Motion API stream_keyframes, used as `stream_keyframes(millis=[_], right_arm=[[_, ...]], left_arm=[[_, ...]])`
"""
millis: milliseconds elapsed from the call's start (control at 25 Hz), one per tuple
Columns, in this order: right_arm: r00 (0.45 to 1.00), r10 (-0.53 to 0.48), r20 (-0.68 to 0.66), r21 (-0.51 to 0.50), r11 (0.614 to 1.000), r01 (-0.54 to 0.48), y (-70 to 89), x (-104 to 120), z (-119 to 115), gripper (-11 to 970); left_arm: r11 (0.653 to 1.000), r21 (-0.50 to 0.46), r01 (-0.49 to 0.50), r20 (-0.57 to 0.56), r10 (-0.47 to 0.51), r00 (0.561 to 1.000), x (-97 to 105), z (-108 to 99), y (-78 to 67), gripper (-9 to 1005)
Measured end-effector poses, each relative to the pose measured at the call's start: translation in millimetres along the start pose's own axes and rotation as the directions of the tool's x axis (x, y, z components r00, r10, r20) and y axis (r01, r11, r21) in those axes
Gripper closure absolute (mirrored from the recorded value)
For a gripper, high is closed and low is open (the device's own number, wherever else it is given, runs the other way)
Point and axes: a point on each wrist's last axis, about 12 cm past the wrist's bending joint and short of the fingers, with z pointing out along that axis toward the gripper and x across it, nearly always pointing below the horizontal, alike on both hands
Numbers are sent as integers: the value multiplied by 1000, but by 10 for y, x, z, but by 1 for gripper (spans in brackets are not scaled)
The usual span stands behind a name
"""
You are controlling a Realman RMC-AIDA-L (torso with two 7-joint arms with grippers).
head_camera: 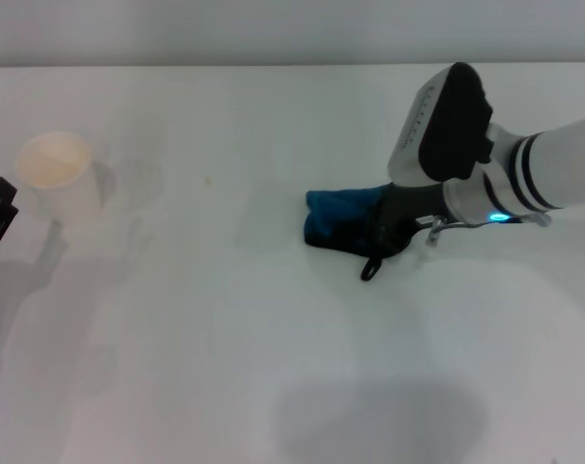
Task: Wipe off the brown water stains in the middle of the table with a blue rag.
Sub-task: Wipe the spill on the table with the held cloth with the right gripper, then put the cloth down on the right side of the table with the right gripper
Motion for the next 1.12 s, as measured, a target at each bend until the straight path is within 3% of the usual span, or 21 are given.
stream_keyframes(millis=[160,320,560,840,1000,1120], right_arm=[[999,33,-8,43,999,-33,-86,113,-37,855],[999,54,-5,24,998,-54,-61,171,-78,853],[1000,22,-13,-146,989,-23,199,119,-124,851],[997,-79,-24,-342,937,66,531,-8,-135,849],[995,-95,-29,-348,934,79,527,-31,-131,847],[996,-86,-29,-284,956,75,399,-22,-129,846]], left_arm=[[1000,2,-3,1,3,1000,-5,-2,3,118],[1000,6,-8,4,8,1000,-16,6,6,118],[1000,11,-10,5,10,1000,-21,24,-2,118],[1000,8,-9,5,9,1000,-20,22,2,118],[1000,9,-10,4,10,1000,-19,22,1,118],[1000,9,-10,4,10,1000,-19,22,1,118]])
